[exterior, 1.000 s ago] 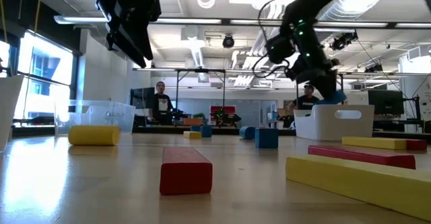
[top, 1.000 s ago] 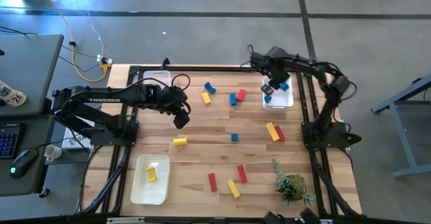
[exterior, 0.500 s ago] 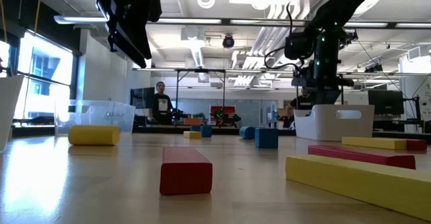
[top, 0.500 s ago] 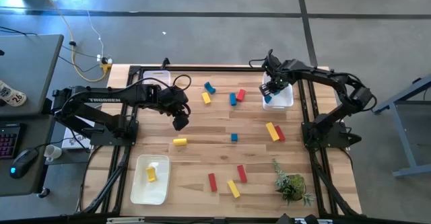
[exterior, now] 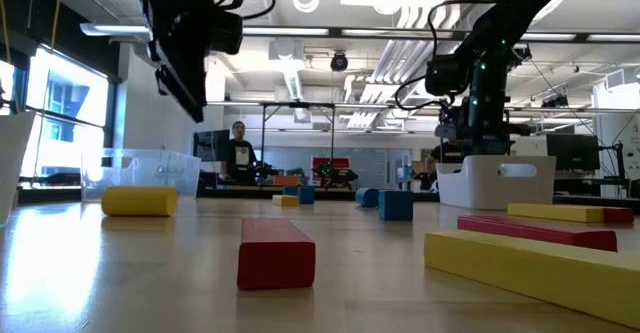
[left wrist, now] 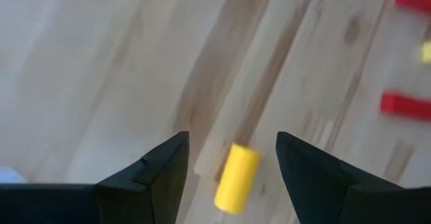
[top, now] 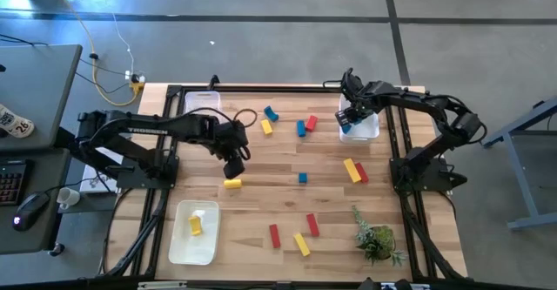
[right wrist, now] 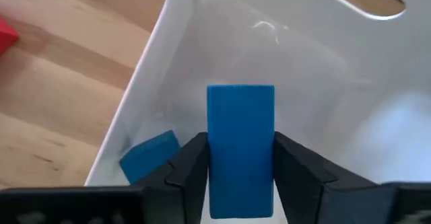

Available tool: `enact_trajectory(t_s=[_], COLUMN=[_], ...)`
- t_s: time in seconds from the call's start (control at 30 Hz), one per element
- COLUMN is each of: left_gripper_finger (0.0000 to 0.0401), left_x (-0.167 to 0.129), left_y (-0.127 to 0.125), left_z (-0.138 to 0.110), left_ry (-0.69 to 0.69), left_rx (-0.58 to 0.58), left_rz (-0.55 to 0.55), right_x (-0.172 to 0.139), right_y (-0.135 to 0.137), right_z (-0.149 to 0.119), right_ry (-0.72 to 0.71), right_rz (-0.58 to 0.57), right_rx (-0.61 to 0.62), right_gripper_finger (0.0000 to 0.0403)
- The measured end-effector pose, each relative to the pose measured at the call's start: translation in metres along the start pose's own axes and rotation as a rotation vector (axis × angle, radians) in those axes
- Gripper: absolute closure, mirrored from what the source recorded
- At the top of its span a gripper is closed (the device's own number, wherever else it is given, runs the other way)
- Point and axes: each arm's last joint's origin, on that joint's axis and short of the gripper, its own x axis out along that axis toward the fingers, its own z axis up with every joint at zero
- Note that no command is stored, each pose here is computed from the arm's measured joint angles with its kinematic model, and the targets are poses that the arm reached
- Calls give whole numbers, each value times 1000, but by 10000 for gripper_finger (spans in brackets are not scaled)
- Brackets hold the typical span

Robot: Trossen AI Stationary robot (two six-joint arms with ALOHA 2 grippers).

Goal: Sort & place blocks by color
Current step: Put the blue block into the top white bin, then put the yellow block into the bottom white bin

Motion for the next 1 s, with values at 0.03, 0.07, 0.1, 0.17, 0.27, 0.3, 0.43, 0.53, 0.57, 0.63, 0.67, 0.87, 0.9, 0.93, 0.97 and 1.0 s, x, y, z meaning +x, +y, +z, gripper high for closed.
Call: enact_trajectory(t_s=[0.03,0.07,0.1,0.17,0.27,0.3,0.43,0.53,0.57,0.63,0.67,0.87,0.9,0.93,0.97,1.0], left_gripper_finger=[190,190,190,190,190,190,190,190,190,190,190,190,190,190,190,190], left_x=[2,5,7,11,19,20,30,37,40,46,49,56,57,60,62,65], left_y=[-2,-4,-6,-11,-19,-21,-27,-31,-31,-32,-32,-33,-32,-32,-32,-31], left_z=[-2,-4,-6,-9,-13,-14,-17,-19,-21,-25,-26,-35,-37,-38,-40,-42], left_ry=[24,47,69,103,138,146,182,206,216,223,215,223,226,223,217,212], left_rx=[20,47,75,133,207,226,268,283,287,294,286,267,270,273,275,275], left_rz=[2,5,10,19,18,16,22,25,28,31,27,29,30,27,24,22], right_x=[0,0,0,-2,-7,-10,-20,-29,-31,-36,-38,-47,-48,-49,-49,-49], right_y=[0,0,0,0,2,2,4,5,5,5,5,6,6,6,6,7], right_z=[0,0,0,2,7,9,18,25,27,31,32,39,40,40,41,41], right_ry=[-2,-3,-3,-6,-21,-26,-57,-81,-88,-102,-108,-142,-145,-147,-151,-152], right_rz=[-5,-7,-8,2,27,31,42,49,51,55,56,65,65,66,66,66], right_rx=[0,0,0,-22,-40,-39,-48,-70,-75,-85,-88,-114,-116,-120,-124,-128], right_gripper_finger=[250,242,236,226,221,221,221,220,220,220,220,219,219,219,219,219])
